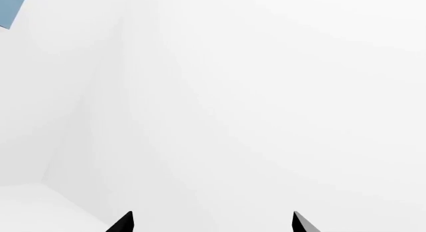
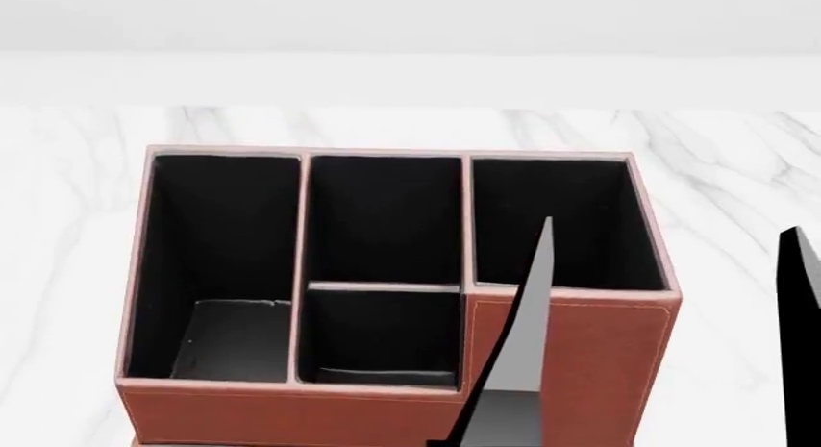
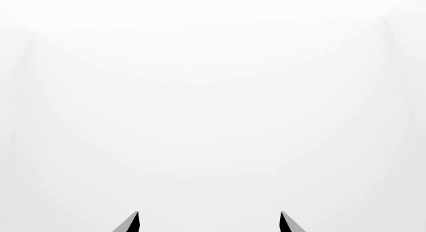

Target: Pick up the yellow and white mug and place it to the right of the caddy.

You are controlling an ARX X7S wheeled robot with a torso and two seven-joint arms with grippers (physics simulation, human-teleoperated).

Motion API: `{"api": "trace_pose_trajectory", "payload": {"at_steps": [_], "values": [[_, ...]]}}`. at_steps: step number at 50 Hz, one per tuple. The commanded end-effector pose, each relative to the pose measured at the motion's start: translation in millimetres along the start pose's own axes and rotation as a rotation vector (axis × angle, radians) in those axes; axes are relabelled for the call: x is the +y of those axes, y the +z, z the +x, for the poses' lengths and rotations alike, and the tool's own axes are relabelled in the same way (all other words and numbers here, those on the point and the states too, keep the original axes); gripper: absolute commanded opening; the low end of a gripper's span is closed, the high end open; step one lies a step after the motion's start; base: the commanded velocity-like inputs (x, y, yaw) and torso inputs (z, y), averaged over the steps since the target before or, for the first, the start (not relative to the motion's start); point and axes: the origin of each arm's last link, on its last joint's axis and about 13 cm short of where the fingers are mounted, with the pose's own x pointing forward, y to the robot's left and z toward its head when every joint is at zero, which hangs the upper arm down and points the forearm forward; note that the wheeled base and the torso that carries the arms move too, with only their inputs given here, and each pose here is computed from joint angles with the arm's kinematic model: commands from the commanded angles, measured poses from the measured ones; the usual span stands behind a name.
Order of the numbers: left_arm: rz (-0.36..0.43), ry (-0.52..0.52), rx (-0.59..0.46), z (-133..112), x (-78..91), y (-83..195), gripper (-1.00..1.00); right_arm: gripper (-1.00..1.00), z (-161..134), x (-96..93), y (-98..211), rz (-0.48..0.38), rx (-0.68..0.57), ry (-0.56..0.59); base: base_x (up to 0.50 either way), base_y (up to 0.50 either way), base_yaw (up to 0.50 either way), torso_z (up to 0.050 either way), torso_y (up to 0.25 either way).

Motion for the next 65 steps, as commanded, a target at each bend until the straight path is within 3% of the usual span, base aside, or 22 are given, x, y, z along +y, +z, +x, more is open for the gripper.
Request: {"api": "trace_pose_trajectory", "payload": {"at_steps": [1,9,12,16,18,21,26,33,35,51,65], "values": [[-0.002,0.001,0.000,0.5,0.0,0.1,1.00,1.00,-0.5,0.6,-1.1,-0.011,0.006,0.009,0.00,0.00,0.00,0.000,0.000],[0.001,0.000,0.000,0.0,0.0,0.0,1.00,1.00,-0.8,1.8,-1.7,-0.009,0.006,0.016,0.00,0.00,0.00,0.000,0.000],[0.002,0.001,0.001,0.4,0.1,-0.1,1.00,1.00,-4.8,8.8,-3.5,-0.010,0.023,0.125,0.00,0.00,0.00,0.000,0.000],[0.001,0.001,0.004,0.9,0.0,0.0,1.00,1.00,-7.3,8.4,-7.9,-0.053,0.022,0.139,0.00,0.00,0.00,0.000,0.000],[0.001,0.002,0.005,1.0,0.1,0.0,1.00,1.00,-8.2,7.9,-6.2,-0.030,0.025,0.145,0.00,0.00,0.00,0.000,0.000],[-0.001,0.003,0.006,1.6,0.0,0.1,1.00,1.00,-14.3,13.6,-0.4,0.092,0.067,0.215,0.00,0.00,0.00,0.000,0.000],[0.002,0.000,0.006,1.1,0.1,-0.1,1.00,1.00,-20.8,24.7,-1.0,0.168,0.095,0.280,0.00,0.00,0.00,0.000,0.000],[0.001,0.004,0.009,3.4,0.2,0.1,1.00,1.00,-24.7,26.9,-0.6,0.207,0.138,0.280,0.00,0.00,0.00,0.000,0.000],[0.004,-0.004,0.010,2.2,0.2,-0.1,1.00,1.00,-26.9,30.4,-6.4,0.165,0.157,0.254,0.00,0.00,0.00,0.000,0.000],[0.003,-0.005,0.016,2.3,0.2,-0.1,1.00,1.00,-49.2,57.8,-6.7,0.306,0.212,0.410,0.00,0.00,0.00,0.000,0.000],[0.000,-0.002,0.018,3.5,0.2,0.2,1.00,1.00,-56.4,64.2,-6.7,0.324,0.221,0.467,0.00,0.00,0.00,0.000,0.000]]}}
